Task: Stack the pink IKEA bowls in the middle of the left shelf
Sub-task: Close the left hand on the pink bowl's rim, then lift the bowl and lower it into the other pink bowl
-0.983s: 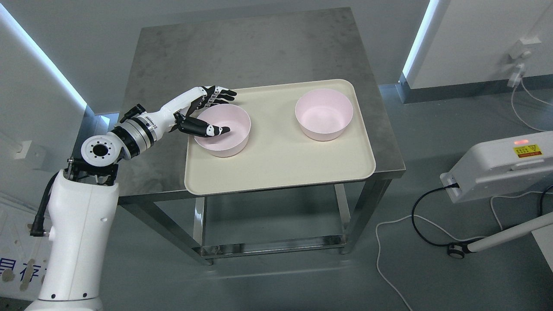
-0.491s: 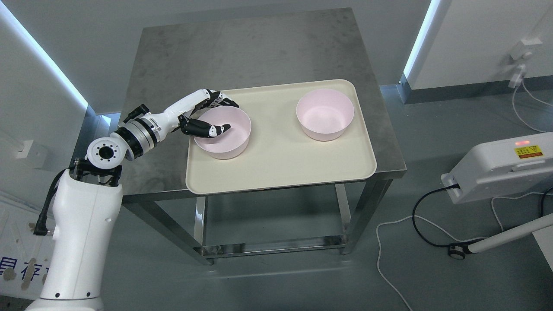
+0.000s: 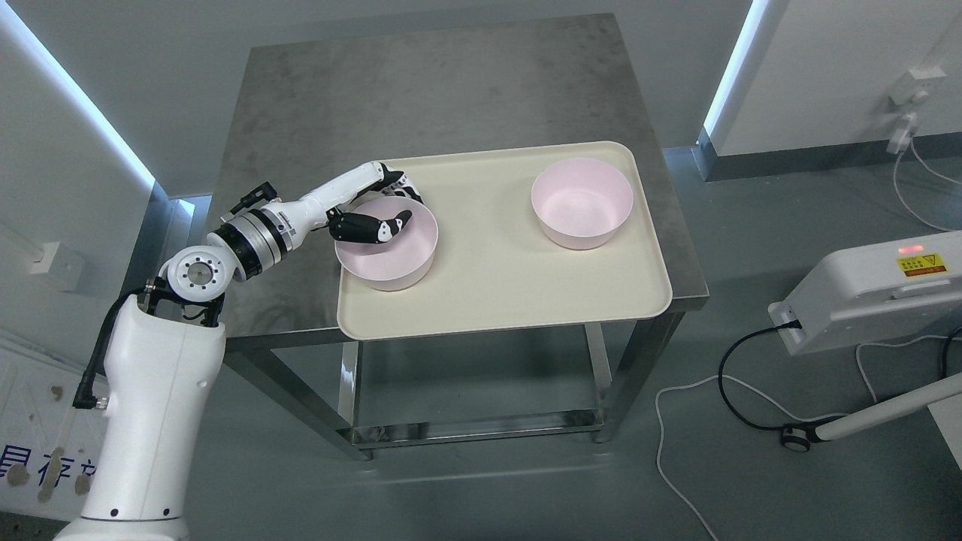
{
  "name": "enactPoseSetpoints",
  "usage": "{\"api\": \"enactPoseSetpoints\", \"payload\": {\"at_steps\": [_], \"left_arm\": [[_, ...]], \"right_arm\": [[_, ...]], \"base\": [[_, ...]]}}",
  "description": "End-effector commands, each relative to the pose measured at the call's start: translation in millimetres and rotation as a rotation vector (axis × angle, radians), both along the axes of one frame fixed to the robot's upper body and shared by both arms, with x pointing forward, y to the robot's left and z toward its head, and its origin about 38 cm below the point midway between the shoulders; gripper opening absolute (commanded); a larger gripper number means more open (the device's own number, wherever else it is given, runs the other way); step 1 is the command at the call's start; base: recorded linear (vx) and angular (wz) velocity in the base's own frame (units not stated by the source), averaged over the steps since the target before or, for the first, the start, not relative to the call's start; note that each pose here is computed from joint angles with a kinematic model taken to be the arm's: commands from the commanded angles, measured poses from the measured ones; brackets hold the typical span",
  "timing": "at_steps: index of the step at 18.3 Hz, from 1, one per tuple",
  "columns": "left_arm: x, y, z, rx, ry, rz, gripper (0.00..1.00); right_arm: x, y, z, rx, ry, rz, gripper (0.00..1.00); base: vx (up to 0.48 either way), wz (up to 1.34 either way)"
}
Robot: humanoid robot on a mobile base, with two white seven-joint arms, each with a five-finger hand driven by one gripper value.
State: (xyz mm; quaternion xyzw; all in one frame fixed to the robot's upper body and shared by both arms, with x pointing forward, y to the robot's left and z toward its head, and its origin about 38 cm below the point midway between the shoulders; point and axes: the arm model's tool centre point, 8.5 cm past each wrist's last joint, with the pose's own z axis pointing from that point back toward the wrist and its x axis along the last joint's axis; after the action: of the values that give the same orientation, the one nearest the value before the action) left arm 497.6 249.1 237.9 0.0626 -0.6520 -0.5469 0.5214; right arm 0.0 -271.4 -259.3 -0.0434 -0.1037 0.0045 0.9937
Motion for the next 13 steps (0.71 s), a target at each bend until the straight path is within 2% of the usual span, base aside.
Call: {"api": "enactPoseSetpoints", "payload": {"at_steps": [1,5,8,10,13], "left_arm": [[3,-29,19,-0.093,-0.046,-0.037,0.01],[20,-51,116,-0.140,-0.170,-0.066,0.00],[16,-101,166,-0.185,-0.224,-0.168,0.01],[10,-138,165,-0.155,-0.198,-0.232,0.00],[-6,-212,127,0.005,-0.162,-0.349,0.01]], "right_arm": [[5.9,-11,1.0,-0.018,-0.017,-0.004,1.00],[5.9,-11,1.0,-0.018,-0.017,-0.004,1.00],[5.9,-11,1.0,-0.018,-0.017,-0.004,1.00],[5.9,-11,1.0,-0.018,-0.017,-0.004,1.00],[5.9,-11,1.0,-0.018,-0.017,-0.004,1.00]], "base": [[0.000,0.00],[0.000,0.00],[0.000,0.00],[0.000,0.00],[0.000,0.00]]}}
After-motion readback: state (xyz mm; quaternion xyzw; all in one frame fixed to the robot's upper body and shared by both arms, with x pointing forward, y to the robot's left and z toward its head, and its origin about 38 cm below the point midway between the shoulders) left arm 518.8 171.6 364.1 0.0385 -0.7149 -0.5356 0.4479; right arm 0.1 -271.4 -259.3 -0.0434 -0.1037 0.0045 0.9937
